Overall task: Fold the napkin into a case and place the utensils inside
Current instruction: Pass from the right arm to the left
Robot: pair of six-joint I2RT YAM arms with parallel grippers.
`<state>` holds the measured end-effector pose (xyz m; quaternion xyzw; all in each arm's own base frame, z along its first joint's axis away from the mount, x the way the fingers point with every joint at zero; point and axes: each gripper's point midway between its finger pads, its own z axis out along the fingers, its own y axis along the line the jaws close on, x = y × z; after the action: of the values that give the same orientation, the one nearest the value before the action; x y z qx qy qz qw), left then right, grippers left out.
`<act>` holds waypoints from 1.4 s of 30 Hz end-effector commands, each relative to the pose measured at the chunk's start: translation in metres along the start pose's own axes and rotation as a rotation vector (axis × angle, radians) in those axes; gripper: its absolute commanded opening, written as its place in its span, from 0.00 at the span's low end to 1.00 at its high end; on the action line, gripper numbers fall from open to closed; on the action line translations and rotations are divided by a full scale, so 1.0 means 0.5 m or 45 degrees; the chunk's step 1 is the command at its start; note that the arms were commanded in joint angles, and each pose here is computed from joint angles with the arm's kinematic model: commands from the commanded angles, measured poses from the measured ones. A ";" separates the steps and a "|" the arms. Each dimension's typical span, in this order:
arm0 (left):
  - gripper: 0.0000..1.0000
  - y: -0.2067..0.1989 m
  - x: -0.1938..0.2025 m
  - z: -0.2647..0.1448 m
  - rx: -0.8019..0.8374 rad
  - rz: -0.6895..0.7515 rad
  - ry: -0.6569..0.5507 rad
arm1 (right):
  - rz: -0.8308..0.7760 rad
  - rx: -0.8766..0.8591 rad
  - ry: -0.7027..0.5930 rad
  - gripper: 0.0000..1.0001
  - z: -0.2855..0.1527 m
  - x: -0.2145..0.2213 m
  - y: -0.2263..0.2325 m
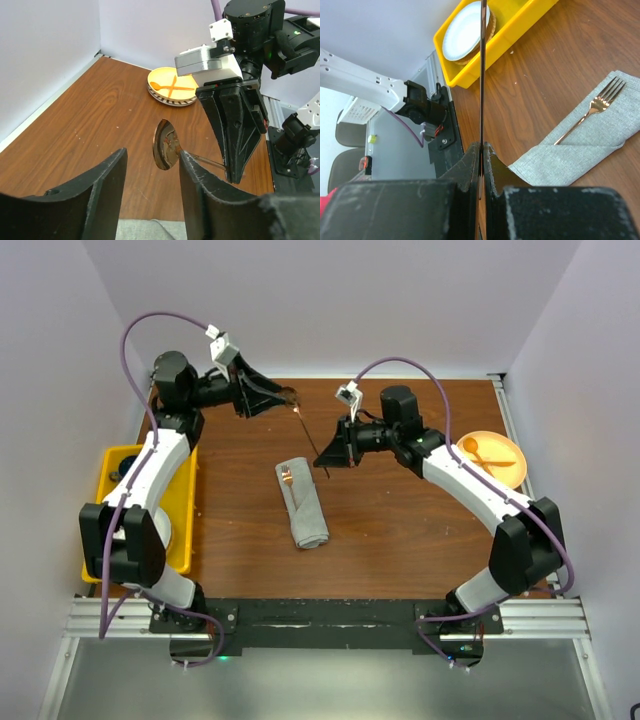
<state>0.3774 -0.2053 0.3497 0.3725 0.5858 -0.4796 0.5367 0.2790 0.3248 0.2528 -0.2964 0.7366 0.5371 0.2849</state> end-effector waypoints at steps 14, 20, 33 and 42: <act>0.20 -0.029 -0.033 0.030 0.097 -0.086 -0.069 | -0.127 -0.034 -0.040 0.00 -0.019 -0.015 0.042; 0.00 -0.024 -0.030 0.031 0.101 -0.152 -0.085 | -0.145 -0.033 -0.049 0.00 -0.020 -0.019 0.044; 0.00 0.162 0.106 -0.017 -0.071 -0.406 0.051 | -0.430 0.235 0.147 0.63 -0.052 0.071 -0.060; 0.00 0.249 0.272 -0.032 -0.146 -0.510 0.253 | -0.911 0.165 0.501 0.22 -0.028 0.202 -0.072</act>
<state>0.4701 -0.1700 0.2179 0.2385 0.7119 -0.5188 0.4088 0.2554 0.2887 0.1766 -0.5076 0.7169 0.3472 0.3284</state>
